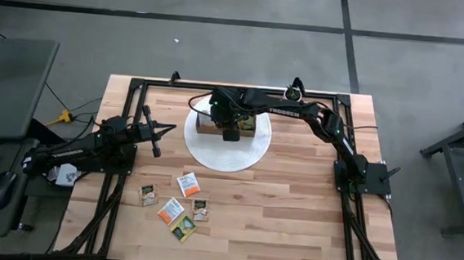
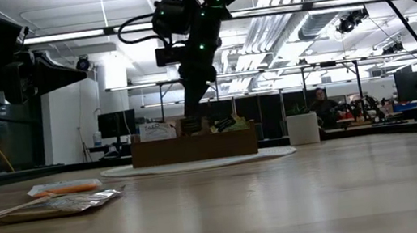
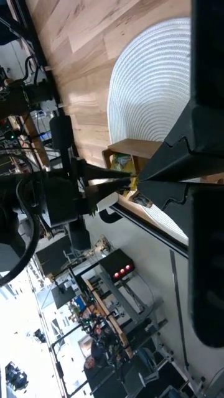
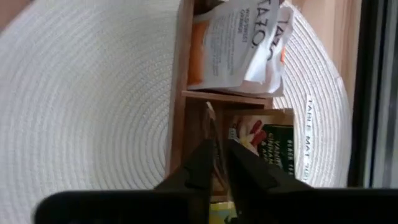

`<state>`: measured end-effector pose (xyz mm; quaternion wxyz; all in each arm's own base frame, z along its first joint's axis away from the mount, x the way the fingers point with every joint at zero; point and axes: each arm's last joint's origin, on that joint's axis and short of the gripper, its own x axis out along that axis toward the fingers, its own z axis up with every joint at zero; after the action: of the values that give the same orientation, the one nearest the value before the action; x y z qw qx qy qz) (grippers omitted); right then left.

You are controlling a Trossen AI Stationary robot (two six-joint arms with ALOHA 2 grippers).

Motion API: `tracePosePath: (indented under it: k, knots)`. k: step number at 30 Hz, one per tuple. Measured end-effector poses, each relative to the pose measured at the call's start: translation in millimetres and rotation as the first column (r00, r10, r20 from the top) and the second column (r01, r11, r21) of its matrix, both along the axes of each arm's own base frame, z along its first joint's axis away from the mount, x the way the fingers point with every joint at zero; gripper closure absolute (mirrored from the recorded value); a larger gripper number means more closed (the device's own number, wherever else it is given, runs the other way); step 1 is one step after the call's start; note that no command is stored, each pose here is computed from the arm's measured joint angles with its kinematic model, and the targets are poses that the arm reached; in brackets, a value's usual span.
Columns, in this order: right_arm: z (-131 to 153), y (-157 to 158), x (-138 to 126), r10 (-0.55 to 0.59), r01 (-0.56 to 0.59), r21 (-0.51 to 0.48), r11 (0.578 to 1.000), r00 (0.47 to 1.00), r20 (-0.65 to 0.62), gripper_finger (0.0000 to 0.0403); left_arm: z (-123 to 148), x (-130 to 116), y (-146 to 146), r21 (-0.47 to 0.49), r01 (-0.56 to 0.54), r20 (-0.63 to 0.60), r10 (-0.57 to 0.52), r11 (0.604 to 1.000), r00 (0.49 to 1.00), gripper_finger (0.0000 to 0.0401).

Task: Pick & Place Tea
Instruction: Put the brown tea bag into the middle section of the wooden organizer, then put the white tea bag into the left section of the wooden organizer

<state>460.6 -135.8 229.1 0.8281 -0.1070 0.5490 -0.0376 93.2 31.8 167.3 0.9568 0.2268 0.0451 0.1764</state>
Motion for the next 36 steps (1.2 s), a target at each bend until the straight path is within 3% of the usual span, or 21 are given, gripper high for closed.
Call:
tracePosePath:
  k: [8,13,19,25,30,36]
  knots:
    - [0,-1,0,-0.035,0.034,-0.046,0.998,0.999,-0.011,0.0262,0,0,0,0.0,0.0,0.0,0.0,1.0,1.0,0.04]
    - [13,0,-4,-0.054,0.054,-0.085,0.995,0.999,0.009,0.0233,0,0,0,0.0,-0.001,0.0,0.001,1.0,1.0,0.04]
    - [43,5,-15,-0.094,0.101,-0.109,0.989,0.994,0.063,0.0233,0,0,0,0.0,0.0,0.0,0.0,1.0,1.0,0.04]
    - [77,25,-30,-0.161,0.157,0.04,0.987,0.978,0.133,0.0241,0,0,0,0.0,0.0,0.0,0.0,1.0,1.0,0.04]
    - [92,44,-44,-0.183,0.169,0.138,0.976,0.979,0.092,0.0256,0,0,0,0.0,-0.001,0.0,0.001,1.0,1.0,0.04]
    - [105,67,-64,-0.182,0.178,0.143,0.974,0.983,0.012,0.0306,0,0,0,0.0,0.0,0.0,0.0,1.0,1.0,0.04]
